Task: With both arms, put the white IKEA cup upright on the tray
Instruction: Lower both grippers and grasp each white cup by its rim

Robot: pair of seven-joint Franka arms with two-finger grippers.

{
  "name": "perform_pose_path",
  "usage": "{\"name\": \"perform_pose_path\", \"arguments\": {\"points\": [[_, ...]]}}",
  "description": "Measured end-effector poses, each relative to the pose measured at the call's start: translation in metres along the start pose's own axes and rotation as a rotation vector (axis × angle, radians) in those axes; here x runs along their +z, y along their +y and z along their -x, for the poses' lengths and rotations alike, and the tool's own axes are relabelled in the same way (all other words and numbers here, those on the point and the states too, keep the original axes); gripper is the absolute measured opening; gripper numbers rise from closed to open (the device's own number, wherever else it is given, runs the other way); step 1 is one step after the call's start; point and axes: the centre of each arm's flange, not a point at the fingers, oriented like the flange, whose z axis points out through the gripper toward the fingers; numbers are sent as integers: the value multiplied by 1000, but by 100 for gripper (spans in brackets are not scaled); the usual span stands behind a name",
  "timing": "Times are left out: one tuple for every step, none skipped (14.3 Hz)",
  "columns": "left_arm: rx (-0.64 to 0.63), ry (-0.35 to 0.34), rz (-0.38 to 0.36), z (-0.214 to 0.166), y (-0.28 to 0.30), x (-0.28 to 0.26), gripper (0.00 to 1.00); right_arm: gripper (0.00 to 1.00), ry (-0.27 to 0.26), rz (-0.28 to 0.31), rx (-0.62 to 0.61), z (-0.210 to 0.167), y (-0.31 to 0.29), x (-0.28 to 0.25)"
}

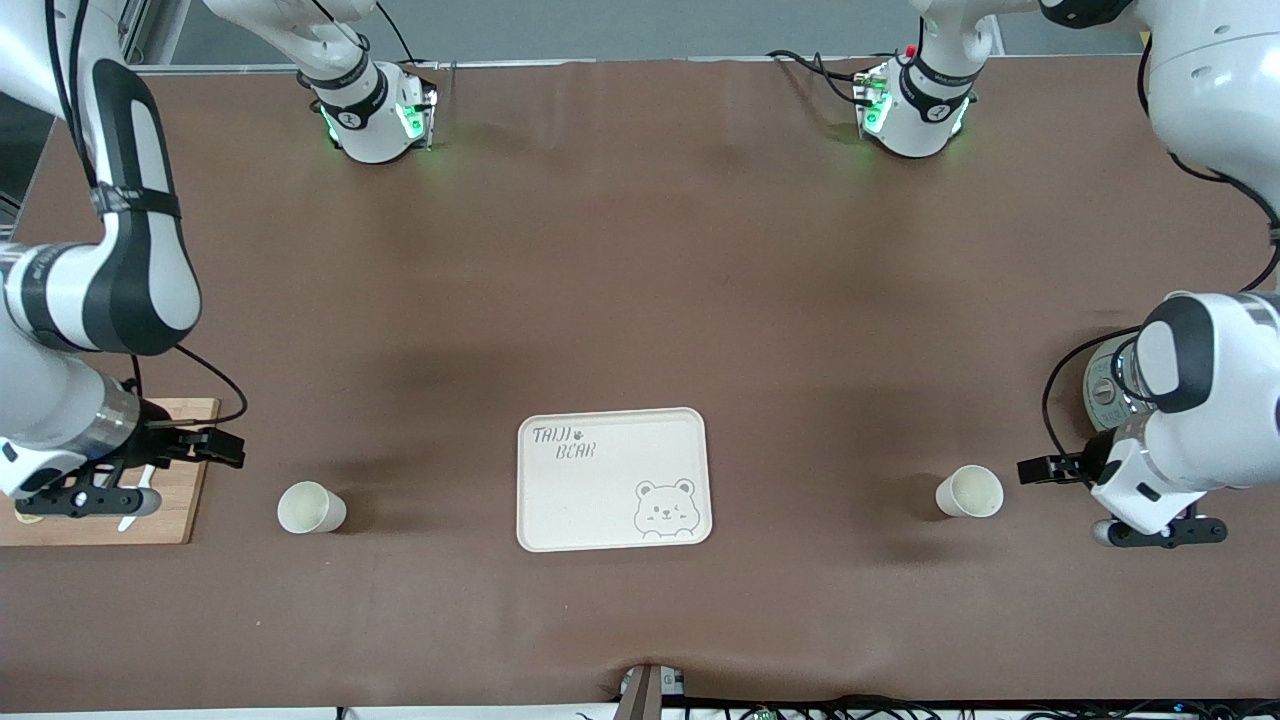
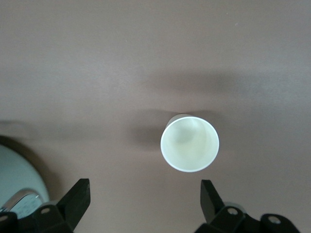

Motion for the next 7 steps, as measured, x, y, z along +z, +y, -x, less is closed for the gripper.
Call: {"name": "perform_pose_path", "arguments": {"points": [[3,-1,2,-1,2,10,100,100,1,1,-1,-2,0,11],[6,-3,4,-2,4,20,100,100,0,1,-1,-4,-1,22],[9,-3,6,-3,6,29,100,100,-1,2,-2,-6,-1,34],[10,-3,8,-4,7,38,100,100,-2,3,-2,-8,-1,46],[10,-3,9,-5,8,46,100,100,-4,2,-1,-9,-1,59],[10,2,11,-6,8,54,100,100,-6,0,0,-10,-1,72],[10,7,12,-8,8,61,100,100,-11,-2,2,-11,-2,84]]}}
